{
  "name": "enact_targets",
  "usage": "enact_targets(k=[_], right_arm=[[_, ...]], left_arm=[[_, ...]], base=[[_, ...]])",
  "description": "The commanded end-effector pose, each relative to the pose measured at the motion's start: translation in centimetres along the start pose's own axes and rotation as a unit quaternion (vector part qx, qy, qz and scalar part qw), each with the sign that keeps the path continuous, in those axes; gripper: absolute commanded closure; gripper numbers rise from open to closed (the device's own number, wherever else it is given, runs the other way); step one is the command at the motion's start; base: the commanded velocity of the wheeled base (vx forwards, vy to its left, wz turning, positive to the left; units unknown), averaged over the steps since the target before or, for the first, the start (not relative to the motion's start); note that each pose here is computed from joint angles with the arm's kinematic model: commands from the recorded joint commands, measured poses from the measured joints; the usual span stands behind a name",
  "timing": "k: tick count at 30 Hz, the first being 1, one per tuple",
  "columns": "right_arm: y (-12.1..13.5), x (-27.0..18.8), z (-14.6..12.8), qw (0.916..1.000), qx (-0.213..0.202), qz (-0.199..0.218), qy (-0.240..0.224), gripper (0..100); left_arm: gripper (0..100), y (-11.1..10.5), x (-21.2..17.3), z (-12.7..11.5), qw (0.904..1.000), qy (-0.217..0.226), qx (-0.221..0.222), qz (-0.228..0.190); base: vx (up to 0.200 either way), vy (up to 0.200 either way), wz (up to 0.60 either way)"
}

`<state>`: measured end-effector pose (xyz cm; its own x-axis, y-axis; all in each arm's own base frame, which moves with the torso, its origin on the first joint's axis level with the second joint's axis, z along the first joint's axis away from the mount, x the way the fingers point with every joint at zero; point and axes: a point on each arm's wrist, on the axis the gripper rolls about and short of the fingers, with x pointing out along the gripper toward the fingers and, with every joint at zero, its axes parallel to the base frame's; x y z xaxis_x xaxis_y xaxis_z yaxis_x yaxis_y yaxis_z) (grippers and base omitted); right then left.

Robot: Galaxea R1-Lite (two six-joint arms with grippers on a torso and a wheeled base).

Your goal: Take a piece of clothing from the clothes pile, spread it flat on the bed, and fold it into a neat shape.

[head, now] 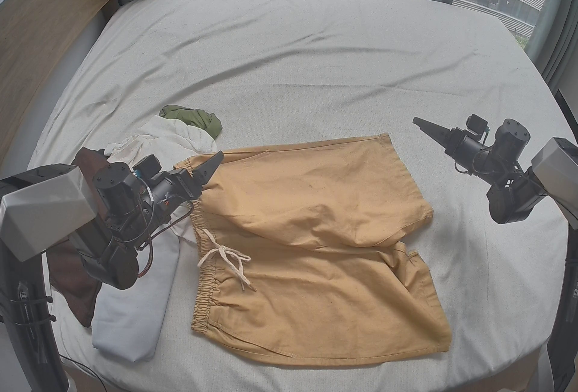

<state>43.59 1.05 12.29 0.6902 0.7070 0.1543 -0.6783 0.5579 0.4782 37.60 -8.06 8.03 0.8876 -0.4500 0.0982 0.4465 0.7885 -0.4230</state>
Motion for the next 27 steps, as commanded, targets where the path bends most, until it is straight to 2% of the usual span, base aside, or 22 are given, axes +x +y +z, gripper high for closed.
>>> enact_targets(k=[1, 10, 13, 16, 19, 23, 27], right_arm=[[1.1, -2.2, 0.2, 0.9998, 0.002, -0.018, 0.005, 0], [4.2, -6.6, -2.2, 0.9969, -0.036, -0.052, 0.046, 0], [4.9, -8.0, -4.0, 0.9942, -0.045, -0.065, 0.073, 0], [5.2, -9.1, -5.5, 0.993, -0.038, -0.071, 0.087, 0], [5.2, -9.3, -6.0, 0.9927, -0.04, -0.071, 0.089, 0], [4.6, -9.5, -6.9, 0.9916, -0.031, -0.078, 0.099, 0], [4.8, -9.8, -7.4, 0.9904, -0.019, -0.082, 0.11, 0]], left_arm=[[0, -0.1, -0.1, -0.4, 1.0, 0.006, -0.002, 0.001], [0, -1.4, -3.9, 0.4, 0.9992, 0.035, -0.013, 0.011], [0, -1.9, -6.1, 0.2, 0.9975, 0.068, -0.019, 0.004], [0, -1.3, -7.4, 0.4, 0.9966, 0.082, 0.0, 0.003], [0, -1.7, -8.3, 0.6, 0.9955, 0.093, 0.012, -0.015], [0, -2.1, -9.7, 0.9, 0.9934, 0.108, 0.015, -0.036], [0, -1.7, -10.5, 1.5, 0.9935, 0.106, 0.019, -0.036]], base=[[0.0, 0.0, 0.0], [0.0, 0.0, 0.0], [0.0, 0.0, 0.0], [0.0, 0.0, 0.0], [0.0, 0.0, 0.0], [0.0, 0.0, 0.0], [0.0, 0.0, 0.0]])
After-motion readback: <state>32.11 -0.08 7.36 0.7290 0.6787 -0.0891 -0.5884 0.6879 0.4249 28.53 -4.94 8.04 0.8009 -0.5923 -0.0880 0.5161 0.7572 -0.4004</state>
